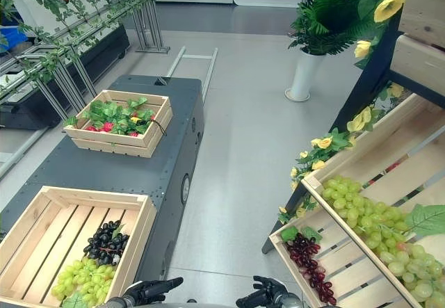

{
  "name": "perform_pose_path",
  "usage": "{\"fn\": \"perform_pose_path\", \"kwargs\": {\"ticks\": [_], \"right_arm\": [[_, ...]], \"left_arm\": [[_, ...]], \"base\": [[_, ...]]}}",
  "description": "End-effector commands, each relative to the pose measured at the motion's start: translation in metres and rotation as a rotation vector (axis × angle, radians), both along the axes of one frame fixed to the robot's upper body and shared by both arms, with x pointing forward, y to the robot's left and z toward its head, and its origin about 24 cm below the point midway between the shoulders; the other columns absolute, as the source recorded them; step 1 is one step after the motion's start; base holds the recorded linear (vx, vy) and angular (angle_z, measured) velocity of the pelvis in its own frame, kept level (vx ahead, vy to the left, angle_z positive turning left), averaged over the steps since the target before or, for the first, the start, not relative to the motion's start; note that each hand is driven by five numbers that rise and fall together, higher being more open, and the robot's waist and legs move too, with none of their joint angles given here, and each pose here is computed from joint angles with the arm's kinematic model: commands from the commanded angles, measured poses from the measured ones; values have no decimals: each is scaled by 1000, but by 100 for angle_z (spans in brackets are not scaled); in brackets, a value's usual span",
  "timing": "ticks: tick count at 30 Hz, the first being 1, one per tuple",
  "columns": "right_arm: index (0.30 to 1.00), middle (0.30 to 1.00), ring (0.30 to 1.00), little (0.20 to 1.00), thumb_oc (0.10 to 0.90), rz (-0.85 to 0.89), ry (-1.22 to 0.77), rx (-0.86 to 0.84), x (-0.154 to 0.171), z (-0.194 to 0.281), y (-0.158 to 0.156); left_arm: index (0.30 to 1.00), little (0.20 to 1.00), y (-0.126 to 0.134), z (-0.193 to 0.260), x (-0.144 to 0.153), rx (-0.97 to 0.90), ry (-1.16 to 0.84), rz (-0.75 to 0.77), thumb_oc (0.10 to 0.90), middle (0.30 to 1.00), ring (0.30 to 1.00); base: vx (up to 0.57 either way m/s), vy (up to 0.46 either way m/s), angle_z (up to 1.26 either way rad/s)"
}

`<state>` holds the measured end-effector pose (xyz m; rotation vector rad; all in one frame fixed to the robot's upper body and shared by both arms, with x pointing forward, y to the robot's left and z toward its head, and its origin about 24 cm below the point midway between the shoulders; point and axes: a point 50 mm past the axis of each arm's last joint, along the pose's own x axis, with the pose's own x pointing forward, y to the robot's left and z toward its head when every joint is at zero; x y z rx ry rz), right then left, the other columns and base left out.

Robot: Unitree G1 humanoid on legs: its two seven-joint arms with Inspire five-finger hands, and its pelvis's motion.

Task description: Pick up the fruits from the basket on one side to the basket on the other side

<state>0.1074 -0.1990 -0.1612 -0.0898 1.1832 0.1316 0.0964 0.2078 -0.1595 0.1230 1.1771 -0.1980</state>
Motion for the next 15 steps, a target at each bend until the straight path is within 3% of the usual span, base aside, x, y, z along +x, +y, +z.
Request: {"fn": "perform_pose_path", "kwargs": {"ticks": [1,6,13,15], "right_arm": [[900,900,900,900,800,-4,-69,41,21,6,2],[900,900,900,900,800,13,-71,36,23,7,1],[900,900,900,900,800,14,-90,37,24,10,-2],[900,900,900,900,800,3,-93,46,24,11,-3]], "left_arm": [[900,900,-16,12,48,20,-164,-96,800,900,900],[900,900,-17,33,84,57,-376,-114,800,900,900],[900,900,-12,96,144,161,-796,-71,800,900,900],[900,900,-10,105,149,171,-850,-53,800,900,900]], "base": [[0,0,0],[-7,0,1],[-21,-1,1],[-27,-6,4]]}}
